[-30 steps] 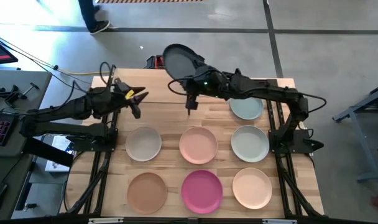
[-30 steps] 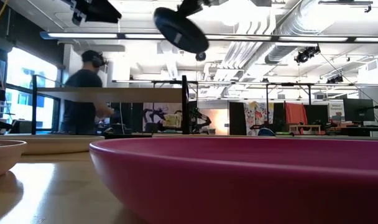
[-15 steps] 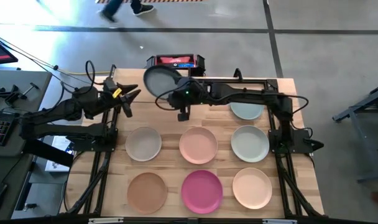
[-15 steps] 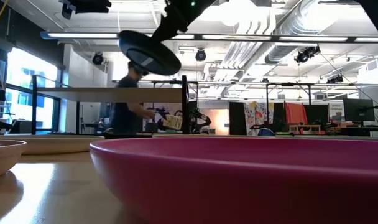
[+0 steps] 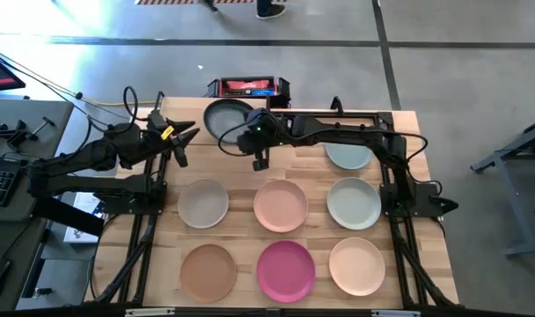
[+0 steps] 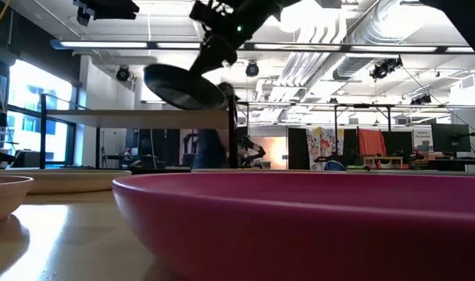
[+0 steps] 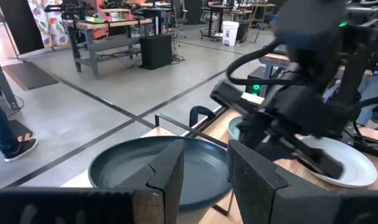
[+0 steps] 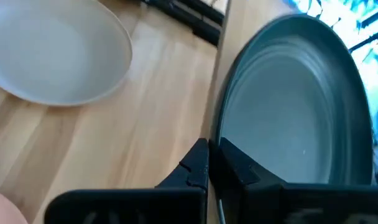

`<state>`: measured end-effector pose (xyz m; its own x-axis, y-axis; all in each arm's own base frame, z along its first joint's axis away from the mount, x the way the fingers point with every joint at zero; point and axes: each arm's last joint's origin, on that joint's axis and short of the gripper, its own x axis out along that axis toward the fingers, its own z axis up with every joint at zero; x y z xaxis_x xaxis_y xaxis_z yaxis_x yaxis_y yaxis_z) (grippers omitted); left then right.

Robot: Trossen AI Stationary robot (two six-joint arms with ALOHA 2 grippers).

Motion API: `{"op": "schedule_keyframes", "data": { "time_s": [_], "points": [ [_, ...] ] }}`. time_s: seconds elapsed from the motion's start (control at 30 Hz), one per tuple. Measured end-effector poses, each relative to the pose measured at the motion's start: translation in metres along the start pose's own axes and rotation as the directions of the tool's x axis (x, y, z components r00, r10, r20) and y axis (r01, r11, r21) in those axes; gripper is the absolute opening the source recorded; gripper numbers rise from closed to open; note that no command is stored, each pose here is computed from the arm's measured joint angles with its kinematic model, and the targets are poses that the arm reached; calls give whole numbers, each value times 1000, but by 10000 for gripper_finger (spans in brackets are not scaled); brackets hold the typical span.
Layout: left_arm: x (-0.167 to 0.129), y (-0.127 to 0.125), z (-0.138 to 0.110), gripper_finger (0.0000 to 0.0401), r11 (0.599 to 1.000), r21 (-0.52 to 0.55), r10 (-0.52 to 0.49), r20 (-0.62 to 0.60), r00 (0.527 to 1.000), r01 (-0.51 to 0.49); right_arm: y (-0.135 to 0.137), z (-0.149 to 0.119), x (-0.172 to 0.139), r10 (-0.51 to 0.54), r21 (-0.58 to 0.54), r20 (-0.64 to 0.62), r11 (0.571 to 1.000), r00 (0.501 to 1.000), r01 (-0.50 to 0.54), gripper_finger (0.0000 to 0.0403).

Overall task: Place and stack plates onto a shelf
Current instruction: Put the black plate on the shelf, then stack the light pink plate on the black plate on the shelf

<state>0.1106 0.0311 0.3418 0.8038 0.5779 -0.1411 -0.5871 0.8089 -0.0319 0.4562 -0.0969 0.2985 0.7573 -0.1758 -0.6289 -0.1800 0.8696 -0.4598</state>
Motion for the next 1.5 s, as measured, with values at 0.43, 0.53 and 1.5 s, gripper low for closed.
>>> {"op": "schedule_keyframes", "data": {
  "time_s": [0.43,0.53,1.5],
  "points": [
    [0,0,-1,113,1000,6,1,-12,1000,-1,-13,-22,4,44,41,-78,998,996,-41,0],
    [0,0,-1,113,1000,6,1,-12,1000,-1,-12,-23,4,34,25,-103,999,994,-31,0],
    [1,0,-1,113,1000,-20,1,-15,1000,-2,-10,-24,6,4,-59,-141,998,990,-12,59]
  ]
}}
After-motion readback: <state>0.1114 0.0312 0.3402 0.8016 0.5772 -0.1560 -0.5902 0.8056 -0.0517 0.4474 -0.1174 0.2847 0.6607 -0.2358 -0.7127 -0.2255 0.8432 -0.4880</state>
